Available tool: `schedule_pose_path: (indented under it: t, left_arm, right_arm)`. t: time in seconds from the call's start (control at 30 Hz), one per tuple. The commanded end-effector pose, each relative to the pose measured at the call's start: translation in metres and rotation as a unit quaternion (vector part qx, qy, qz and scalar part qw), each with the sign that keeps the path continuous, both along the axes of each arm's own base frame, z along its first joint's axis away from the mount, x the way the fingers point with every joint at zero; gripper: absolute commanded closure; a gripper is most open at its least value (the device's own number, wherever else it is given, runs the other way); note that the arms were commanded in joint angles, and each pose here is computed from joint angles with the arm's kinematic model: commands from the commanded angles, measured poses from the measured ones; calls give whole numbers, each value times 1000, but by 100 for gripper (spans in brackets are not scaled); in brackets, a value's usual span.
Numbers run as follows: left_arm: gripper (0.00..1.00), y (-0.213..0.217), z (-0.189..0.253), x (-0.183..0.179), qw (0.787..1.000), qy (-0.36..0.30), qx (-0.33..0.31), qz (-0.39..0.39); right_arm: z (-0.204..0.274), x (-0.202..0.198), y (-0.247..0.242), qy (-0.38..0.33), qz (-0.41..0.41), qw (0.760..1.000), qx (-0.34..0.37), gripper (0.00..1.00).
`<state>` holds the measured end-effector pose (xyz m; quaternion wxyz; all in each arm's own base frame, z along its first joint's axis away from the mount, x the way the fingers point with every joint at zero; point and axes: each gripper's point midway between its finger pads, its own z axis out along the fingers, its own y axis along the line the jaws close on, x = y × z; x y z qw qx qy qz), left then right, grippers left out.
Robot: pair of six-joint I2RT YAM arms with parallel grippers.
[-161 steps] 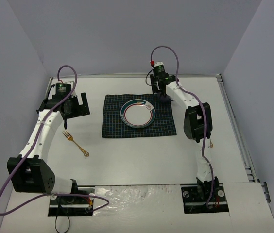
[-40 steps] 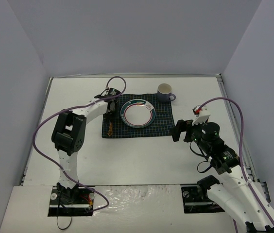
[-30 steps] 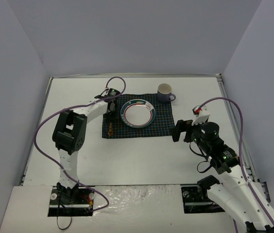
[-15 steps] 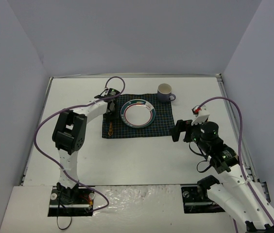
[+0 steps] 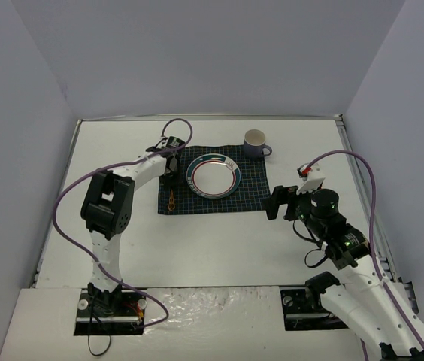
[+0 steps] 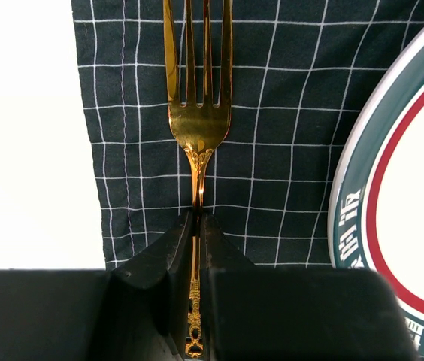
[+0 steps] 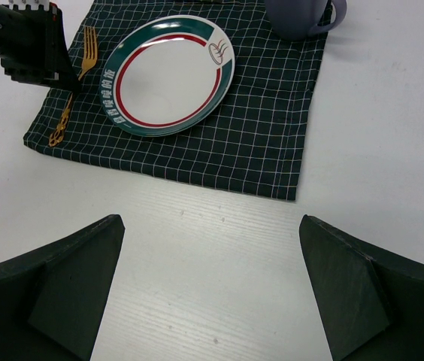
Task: Set the dinner table for one person
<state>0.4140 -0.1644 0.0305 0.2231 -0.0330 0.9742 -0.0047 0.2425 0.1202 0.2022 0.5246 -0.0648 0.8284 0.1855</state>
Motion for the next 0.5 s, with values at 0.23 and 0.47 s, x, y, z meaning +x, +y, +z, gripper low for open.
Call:
schedule_pose_path:
  t: [0.23,0.47]
  left_arm:
    - [88,2,27,14,999,-28,-3,14]
    - [74,2,54,14,999,-45,-12,15]
  right_arm:
    - [20,6,1,-29,-7,999,17,0]
    - [21,9,-2,-27,-22,999,15,0]
